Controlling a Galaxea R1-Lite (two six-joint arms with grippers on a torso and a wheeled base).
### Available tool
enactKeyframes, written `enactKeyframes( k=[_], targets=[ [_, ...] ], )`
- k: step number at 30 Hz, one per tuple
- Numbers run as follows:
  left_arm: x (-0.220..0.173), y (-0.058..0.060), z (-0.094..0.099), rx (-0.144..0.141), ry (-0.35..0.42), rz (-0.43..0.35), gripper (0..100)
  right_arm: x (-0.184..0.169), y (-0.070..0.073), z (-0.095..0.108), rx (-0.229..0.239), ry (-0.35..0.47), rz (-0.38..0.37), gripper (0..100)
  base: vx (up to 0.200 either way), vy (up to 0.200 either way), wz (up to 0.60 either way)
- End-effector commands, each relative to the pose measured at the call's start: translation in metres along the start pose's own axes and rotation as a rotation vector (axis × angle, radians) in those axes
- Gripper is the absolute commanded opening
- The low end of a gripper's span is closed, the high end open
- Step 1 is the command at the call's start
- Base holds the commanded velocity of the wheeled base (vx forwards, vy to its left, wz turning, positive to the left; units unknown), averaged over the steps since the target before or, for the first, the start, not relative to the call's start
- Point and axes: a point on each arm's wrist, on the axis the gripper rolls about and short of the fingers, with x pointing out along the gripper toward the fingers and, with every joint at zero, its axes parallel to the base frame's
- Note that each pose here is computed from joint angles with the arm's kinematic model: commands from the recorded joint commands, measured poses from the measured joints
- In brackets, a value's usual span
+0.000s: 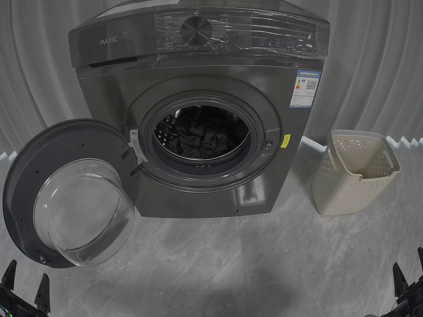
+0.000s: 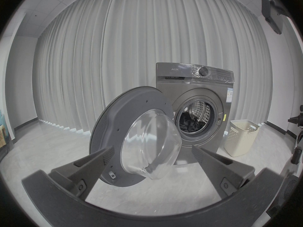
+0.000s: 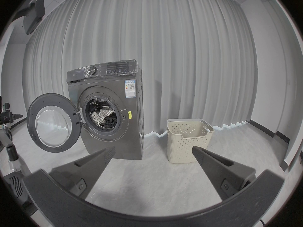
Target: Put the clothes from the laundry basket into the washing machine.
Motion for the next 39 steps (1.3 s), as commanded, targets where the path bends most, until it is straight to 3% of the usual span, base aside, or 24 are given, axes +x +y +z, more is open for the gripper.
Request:
enactKeyframes(
  k=[1, 7, 13, 39],
  targets=[
    [0.0001, -0.0016, -0.008, 0.003, 0.039, -0.076, 100, 0.0003, 0.0, -0.0051, 0.0, 0.005, 0.0, 100, -0.2, 0.0, 0.0],
    [0.0, -0.0016, -0.0081, 0.011, 0.037, -0.076, 100, 0.0003, 0.0, -0.0051, 0.0, 0.005, 0.0, 100, -0.2, 0.0, 0.0],
    [0.0, -0.0016, -0.0081, 0.017, 0.037, -0.074, 100, 0.0003, 0.0, -0.0051, 0.0, 0.005, 0.0, 100, 0.0, 0.0, 0.0],
    [0.0001, -0.0015, -0.0085, 0.014, 0.039, -0.072, 100, 0.0003, 0.0, -0.0051, 0.0, 0.005, 0.0, 100, 0.0, 0.2, 0.0]
  ],
)
